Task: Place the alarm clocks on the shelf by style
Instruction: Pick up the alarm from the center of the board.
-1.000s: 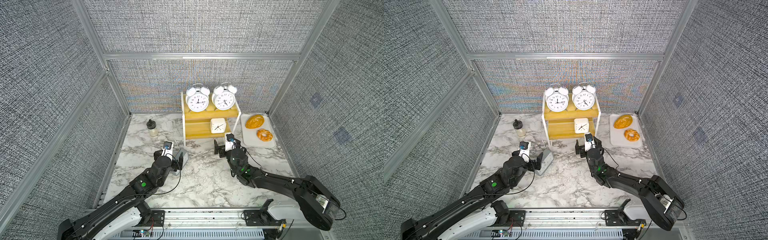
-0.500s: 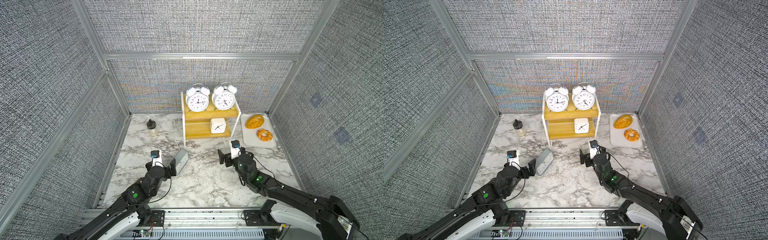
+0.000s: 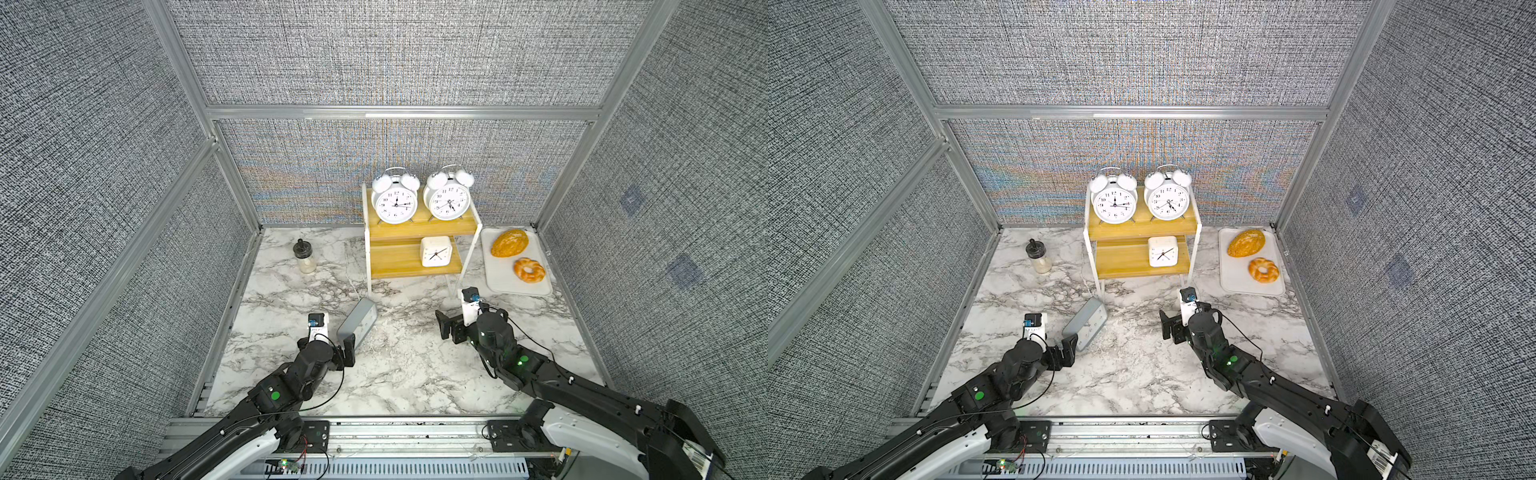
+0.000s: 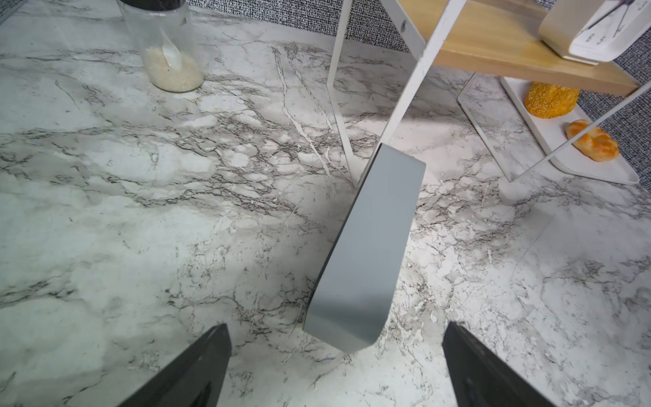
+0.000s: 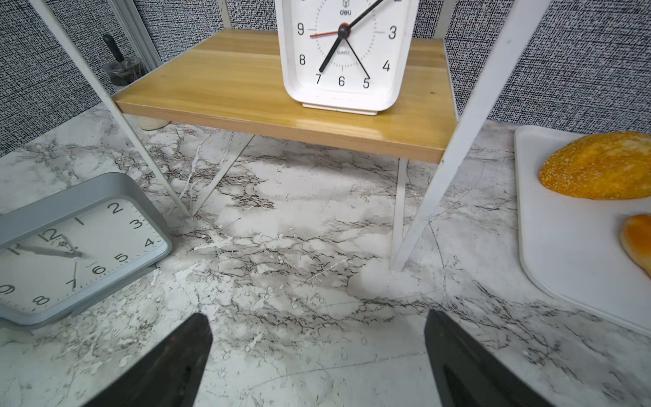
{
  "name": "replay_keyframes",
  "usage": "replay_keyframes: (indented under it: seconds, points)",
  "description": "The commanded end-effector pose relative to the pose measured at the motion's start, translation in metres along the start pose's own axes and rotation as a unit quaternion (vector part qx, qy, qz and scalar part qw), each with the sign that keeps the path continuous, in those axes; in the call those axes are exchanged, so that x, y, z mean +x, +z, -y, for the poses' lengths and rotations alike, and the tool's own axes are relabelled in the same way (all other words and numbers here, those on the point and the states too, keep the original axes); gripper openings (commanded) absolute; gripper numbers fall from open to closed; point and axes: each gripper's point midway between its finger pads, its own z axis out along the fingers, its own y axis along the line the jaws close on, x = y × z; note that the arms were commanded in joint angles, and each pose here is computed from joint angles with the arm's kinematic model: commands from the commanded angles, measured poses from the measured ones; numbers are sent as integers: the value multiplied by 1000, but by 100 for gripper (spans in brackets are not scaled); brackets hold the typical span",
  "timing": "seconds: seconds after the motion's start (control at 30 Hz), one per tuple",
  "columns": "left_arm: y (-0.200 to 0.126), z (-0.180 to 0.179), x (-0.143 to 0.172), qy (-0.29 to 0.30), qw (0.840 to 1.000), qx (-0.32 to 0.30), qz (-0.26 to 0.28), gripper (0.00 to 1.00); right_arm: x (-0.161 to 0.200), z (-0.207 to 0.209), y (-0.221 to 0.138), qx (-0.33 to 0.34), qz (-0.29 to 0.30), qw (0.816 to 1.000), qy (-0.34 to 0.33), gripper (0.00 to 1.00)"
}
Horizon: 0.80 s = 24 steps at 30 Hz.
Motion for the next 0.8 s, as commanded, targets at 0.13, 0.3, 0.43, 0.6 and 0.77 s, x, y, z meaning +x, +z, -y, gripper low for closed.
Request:
replay_keyframes:
  seconds: [0.13,0.3,0.43,0.6,0.77]
  points:
    - [13,4,-1,40,999,-3,6,100,3,-3,2,-8,-7,1000,6,99]
    - [21,10,3,67,998,6,-2,96,5,-3,3,-9,-10,1000,7,99]
    - [24,13,3,82,997,12,-6,80,7,-3,4,-9,-14,1000,8,99]
    - [25,15,3,85,996,19,-3,71,9,-3,5,-9,-16,1000,8,99]
    - [24,19,3,91,995,33,-4,64,11,-2,6,-8,-20,1000,7,99]
